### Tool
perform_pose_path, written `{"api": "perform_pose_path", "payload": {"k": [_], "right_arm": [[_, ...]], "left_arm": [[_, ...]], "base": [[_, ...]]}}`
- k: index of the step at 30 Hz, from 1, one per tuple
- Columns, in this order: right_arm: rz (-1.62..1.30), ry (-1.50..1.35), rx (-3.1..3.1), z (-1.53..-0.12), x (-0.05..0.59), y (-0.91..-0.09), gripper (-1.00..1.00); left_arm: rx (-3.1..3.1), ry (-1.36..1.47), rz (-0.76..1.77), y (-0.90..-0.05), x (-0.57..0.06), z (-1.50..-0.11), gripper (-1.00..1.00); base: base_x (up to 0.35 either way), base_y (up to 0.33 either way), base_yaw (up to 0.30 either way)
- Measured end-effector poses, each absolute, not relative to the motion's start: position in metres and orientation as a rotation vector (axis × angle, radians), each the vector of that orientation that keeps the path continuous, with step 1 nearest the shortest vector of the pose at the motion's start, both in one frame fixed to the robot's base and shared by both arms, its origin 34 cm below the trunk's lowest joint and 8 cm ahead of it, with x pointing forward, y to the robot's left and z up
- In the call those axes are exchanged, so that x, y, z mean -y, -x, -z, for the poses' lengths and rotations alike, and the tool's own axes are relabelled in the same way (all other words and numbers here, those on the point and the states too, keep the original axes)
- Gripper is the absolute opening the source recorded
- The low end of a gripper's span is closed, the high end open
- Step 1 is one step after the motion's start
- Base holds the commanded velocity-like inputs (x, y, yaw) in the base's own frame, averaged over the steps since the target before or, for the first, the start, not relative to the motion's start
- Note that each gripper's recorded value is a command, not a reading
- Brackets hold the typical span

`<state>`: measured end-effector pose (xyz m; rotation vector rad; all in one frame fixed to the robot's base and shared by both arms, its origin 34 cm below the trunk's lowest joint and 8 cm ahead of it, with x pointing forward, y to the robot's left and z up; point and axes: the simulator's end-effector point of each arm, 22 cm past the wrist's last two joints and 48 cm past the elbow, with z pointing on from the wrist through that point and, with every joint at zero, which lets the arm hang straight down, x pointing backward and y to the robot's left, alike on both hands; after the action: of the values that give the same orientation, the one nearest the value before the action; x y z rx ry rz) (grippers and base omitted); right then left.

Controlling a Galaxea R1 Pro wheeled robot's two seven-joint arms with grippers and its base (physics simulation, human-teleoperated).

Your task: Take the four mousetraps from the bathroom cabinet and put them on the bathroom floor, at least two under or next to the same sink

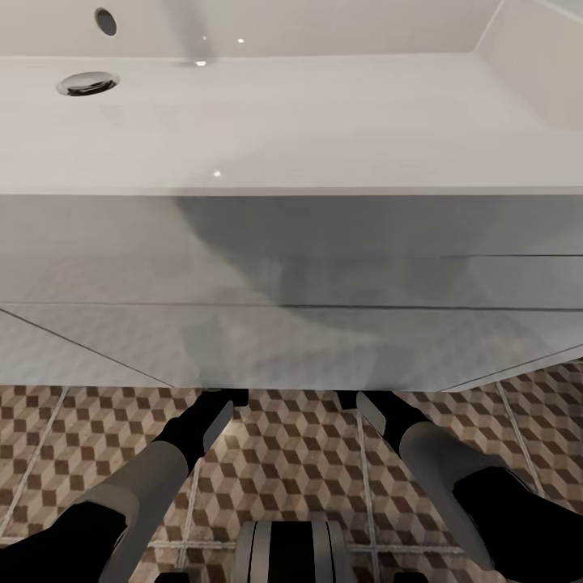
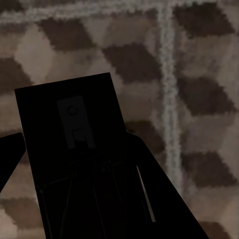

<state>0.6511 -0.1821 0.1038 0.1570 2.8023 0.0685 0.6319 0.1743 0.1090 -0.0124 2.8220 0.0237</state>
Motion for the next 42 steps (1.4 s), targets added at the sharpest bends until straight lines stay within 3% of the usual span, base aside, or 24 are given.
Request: {"api": "perform_pose_path", "payload": {"k": [42], "right_arm": [[-0.071,-0.16,-2.813,-0.0959,0.1814,-0.6488,-1.0]], "left_arm": [[-2.817,0.021,-0.021,-0.6416,-0.1744,-0.1061,-1.0]], "base": [[0.0,0.0,0.0]]}}
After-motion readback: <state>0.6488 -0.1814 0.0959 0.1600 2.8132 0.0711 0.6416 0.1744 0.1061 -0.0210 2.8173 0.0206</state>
